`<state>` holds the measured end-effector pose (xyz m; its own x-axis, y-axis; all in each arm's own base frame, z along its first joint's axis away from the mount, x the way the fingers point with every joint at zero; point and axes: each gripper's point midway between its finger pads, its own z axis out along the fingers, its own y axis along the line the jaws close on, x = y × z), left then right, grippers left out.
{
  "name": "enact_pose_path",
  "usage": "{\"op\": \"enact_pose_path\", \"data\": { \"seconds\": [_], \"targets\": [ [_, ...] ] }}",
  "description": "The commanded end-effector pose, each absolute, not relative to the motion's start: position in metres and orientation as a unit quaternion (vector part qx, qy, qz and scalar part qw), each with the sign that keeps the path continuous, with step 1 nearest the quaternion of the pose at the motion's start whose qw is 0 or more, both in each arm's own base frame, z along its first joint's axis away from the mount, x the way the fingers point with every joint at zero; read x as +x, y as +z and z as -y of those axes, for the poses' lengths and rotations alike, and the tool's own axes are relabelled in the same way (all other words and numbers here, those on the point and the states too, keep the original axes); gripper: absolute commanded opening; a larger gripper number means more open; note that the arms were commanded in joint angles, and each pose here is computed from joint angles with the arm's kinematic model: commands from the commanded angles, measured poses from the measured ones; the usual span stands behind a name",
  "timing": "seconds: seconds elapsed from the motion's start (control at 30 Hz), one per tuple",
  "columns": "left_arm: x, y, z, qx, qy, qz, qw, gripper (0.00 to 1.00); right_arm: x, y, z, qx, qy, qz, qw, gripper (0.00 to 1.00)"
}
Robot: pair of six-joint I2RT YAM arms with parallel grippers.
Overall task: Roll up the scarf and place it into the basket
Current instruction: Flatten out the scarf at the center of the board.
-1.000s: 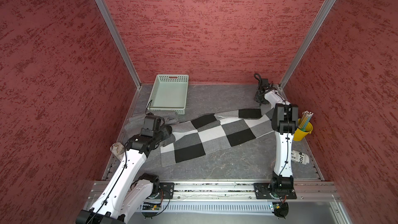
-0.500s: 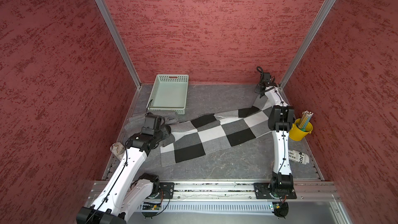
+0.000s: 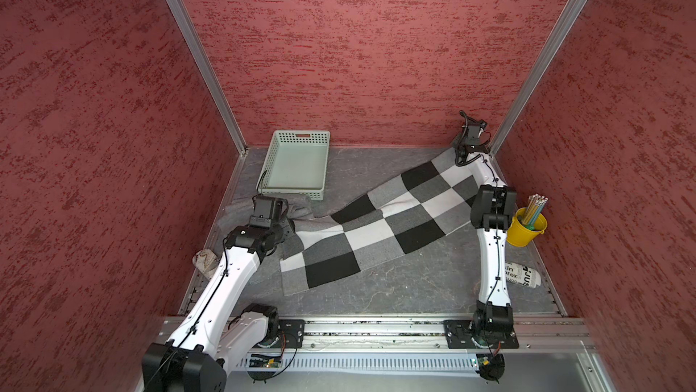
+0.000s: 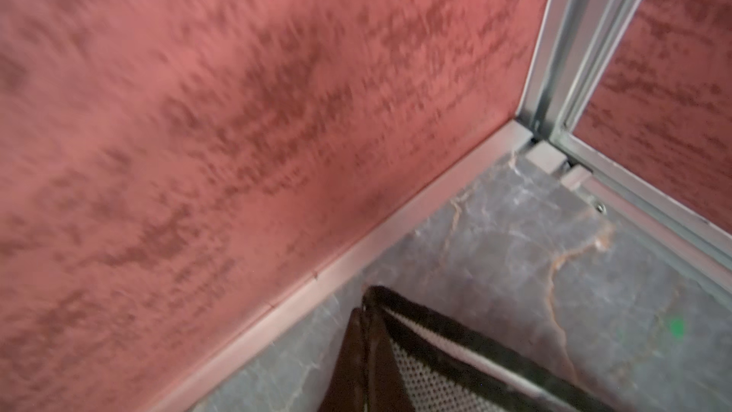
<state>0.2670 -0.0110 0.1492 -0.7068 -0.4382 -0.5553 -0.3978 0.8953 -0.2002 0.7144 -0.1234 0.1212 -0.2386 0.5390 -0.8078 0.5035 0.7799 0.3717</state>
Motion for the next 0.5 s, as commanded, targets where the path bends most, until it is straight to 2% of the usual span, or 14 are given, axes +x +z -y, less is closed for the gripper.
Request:
{"op": "enact_pose_path", "data": {
  "seconds": [0.0,0.03,0.07,0.1,0.2,0.27,0.47],
  "targets": [
    [0.292,0.163,0.006,-0.206,-0.028,-0.908,0.365,0.00,0.732,0.145,0.136,0.353,0.029,-0.730,0.584,0.00],
    [0.295,0.163,0.006,-0.206,-0.029,-0.906,0.369,0.00,0.734,0.145,0.135,0.353,0.033,-0.728,0.587,0.00],
    [0.299,0.163,0.005,-0.208,-0.030,-0.904,0.371,0.00,0.736,0.142,0.134,0.353,0.038,-0.728,0.586,0.08],
    [0.302,0.161,0.004,-0.210,-0.032,-0.904,0.371,0.00,0.737,0.139,0.132,0.351,0.045,-0.730,0.585,0.31],
    [0.308,0.154,0.005,-0.212,-0.035,-0.906,0.365,0.00,0.738,0.136,0.123,0.340,0.067,-0.743,0.572,0.57],
    [0.308,0.147,0.005,-0.219,-0.033,-0.908,0.355,0.00,0.735,0.136,0.117,0.331,0.074,-0.759,0.556,0.63],
    [0.307,0.144,0.006,-0.224,-0.041,-0.905,0.359,0.00,0.702,0.148,0.081,0.285,0.056,-0.818,0.496,0.69]
  ]
}}
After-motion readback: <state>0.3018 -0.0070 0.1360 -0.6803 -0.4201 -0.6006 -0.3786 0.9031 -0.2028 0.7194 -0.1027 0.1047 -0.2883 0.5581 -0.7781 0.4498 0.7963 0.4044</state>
